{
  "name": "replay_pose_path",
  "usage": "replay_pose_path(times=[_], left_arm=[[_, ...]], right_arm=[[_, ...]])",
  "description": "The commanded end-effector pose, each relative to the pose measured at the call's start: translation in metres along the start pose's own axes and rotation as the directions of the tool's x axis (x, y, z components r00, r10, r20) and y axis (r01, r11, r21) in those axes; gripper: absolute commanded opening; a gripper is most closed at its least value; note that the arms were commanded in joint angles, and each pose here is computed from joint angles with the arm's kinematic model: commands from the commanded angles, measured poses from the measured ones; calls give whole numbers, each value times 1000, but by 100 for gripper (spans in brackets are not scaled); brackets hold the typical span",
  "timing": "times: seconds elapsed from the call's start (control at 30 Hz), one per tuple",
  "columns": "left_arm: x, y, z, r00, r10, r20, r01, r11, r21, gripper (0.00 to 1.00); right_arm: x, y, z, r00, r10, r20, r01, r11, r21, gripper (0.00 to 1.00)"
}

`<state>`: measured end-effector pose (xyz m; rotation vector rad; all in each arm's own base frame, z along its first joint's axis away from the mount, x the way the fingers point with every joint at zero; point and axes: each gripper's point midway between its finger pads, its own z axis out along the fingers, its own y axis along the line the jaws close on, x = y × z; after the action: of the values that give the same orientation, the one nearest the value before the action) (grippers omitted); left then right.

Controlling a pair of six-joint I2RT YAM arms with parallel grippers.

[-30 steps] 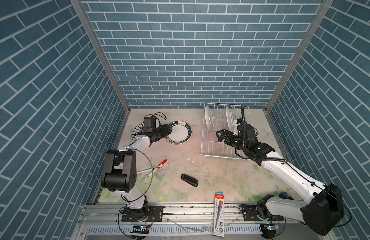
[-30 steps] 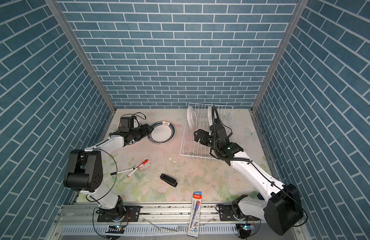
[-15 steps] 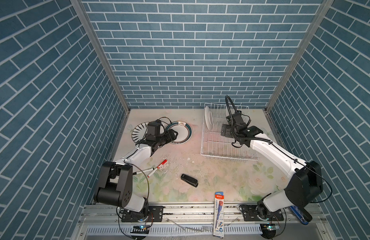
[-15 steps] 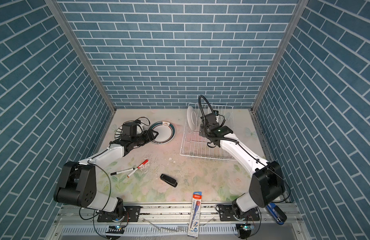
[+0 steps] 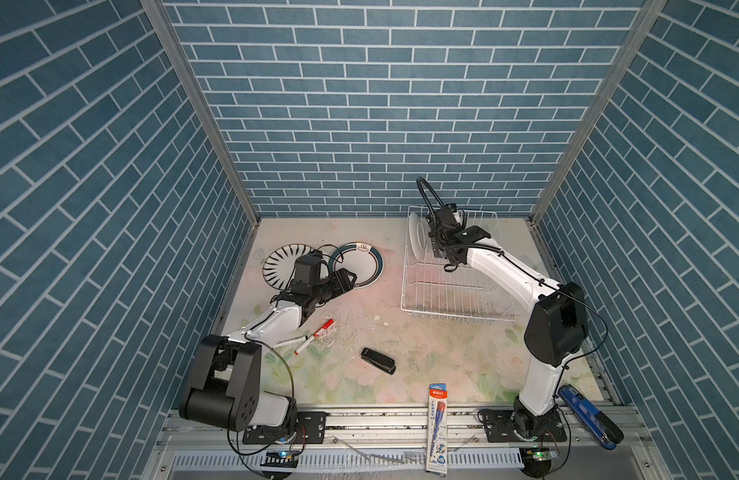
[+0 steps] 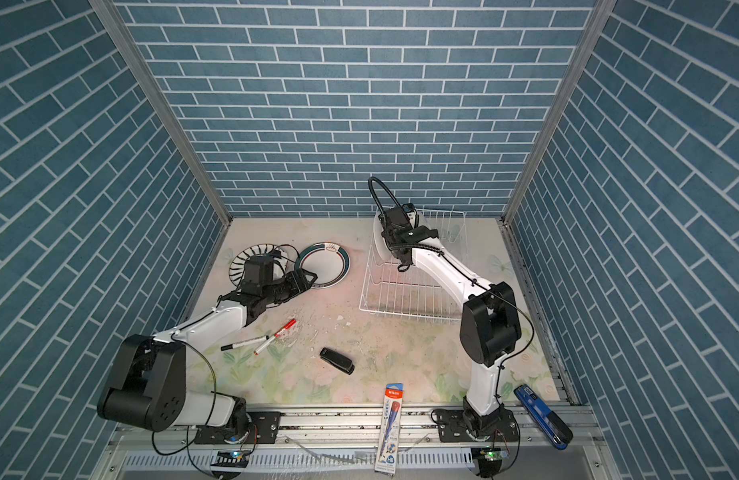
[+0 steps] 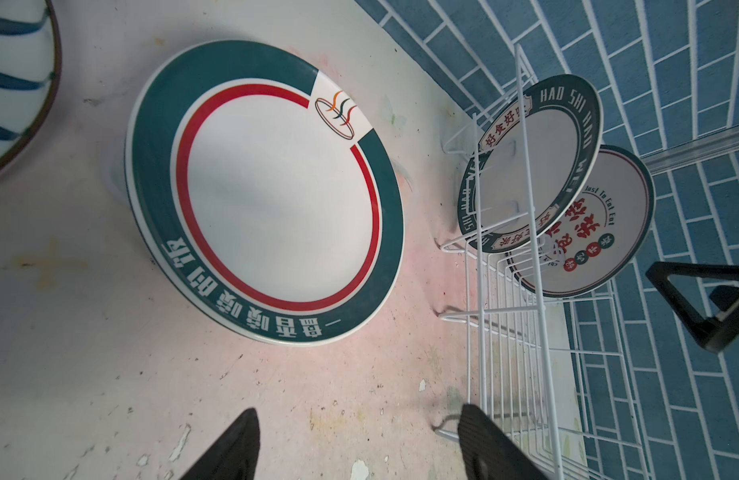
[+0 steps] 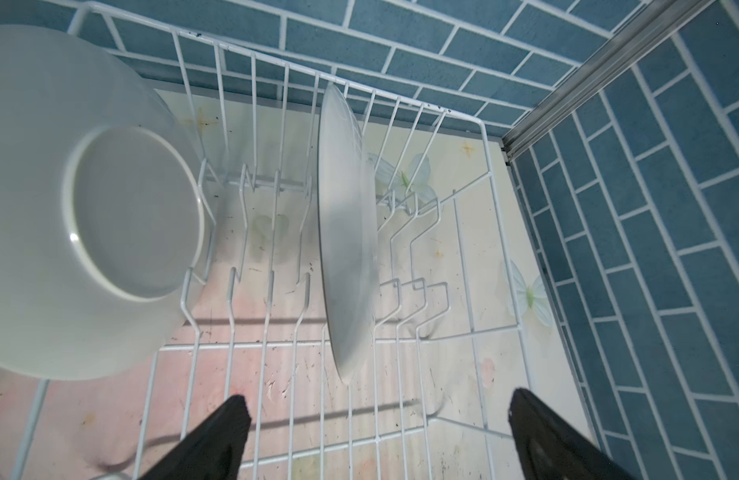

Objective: Unload the plates from the dish rack
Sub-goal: 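Move the right gripper over the rack and lower it onto the next white plate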

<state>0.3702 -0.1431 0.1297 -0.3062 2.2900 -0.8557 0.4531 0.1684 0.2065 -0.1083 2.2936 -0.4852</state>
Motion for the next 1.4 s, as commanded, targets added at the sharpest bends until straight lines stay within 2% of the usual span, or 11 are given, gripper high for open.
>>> replay_pose_path(times=[0.0, 0.23, 0.53, 0.8, 0.9, 1.37], left_arm=[[-1, -3, -7, 999, 33, 4, -33, 999, -10, 78], [4, -1, -9, 1000, 25, -2, -25, 1000, -11, 78], [6, -1, -10, 1000, 12, -11, -12, 1000, -10, 78], [5, -2, -11, 1000, 15, -12, -15, 1000, -11, 78], [5, -2, -10, 1000, 14, -13, -14, 1000, -12, 77], [4, -2, -11, 1000, 17, -15, -17, 1000, -14, 77]], right_arm=[[-6, -5, 4, 996, -89, -10, 89, 993, 80, 98], [-18, 3, 19, 994, -113, 2, 112, 985, 130, 94], [-28, 10, 37, 990, -142, 14, 137, 970, 200, 69], [-29, 8, 51, 993, -117, 10, 112, 970, 216, 57], [-27, 7, 56, 995, -97, 3, 94, 974, 205, 46], [-27, -2, 68, 1000, 3, -2, -3, 984, 179, 36]])
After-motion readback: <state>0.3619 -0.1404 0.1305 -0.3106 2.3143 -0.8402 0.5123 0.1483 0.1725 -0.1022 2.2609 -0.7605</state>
